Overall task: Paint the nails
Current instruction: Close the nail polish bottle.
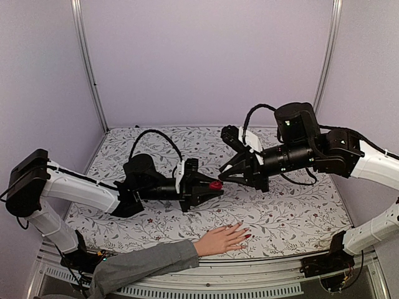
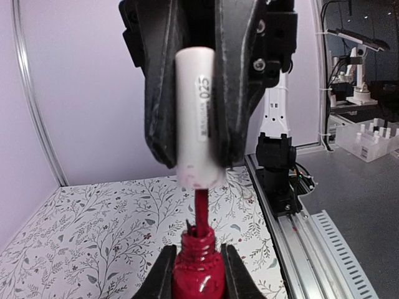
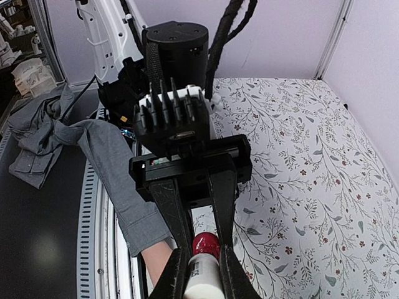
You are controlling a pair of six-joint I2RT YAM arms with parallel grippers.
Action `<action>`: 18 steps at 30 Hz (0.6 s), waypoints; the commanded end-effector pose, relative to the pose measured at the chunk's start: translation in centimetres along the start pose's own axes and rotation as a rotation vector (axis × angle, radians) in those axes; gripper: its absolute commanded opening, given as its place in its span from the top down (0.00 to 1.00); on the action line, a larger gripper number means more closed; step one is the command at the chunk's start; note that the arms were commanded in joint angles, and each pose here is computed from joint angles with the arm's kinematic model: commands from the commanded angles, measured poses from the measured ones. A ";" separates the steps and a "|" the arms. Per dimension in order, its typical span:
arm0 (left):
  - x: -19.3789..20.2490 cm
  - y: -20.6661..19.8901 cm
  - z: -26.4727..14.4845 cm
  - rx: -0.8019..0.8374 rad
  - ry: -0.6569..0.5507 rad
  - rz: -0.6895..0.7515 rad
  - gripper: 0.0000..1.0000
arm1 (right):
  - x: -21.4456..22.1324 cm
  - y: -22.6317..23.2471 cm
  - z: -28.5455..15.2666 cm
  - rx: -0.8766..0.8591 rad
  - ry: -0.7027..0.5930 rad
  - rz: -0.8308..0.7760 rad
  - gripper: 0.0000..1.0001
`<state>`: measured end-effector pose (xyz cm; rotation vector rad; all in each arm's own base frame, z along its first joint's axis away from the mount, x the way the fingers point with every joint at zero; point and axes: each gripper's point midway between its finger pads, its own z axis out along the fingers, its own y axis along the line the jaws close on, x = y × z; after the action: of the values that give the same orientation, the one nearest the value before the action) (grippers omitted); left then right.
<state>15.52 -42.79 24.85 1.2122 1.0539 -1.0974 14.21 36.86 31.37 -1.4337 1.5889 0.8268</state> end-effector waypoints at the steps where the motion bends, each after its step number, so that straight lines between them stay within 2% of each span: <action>1: -1.2 0.2 0.8 -0.003 -0.028 0.029 1.00 | -0.1 0.1 0.3 0.004 0.024 -0.011 1.00; 18: -1.3 0.5 0.8 -0.015 -0.038 0.006 1.00 | 1.7 -0.2 1.7 0.014 0.116 -0.016 1.00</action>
<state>15.69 -43.10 24.89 1.2120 1.0645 -1.0958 14.82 37.52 29.21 -1.4837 1.6555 0.7590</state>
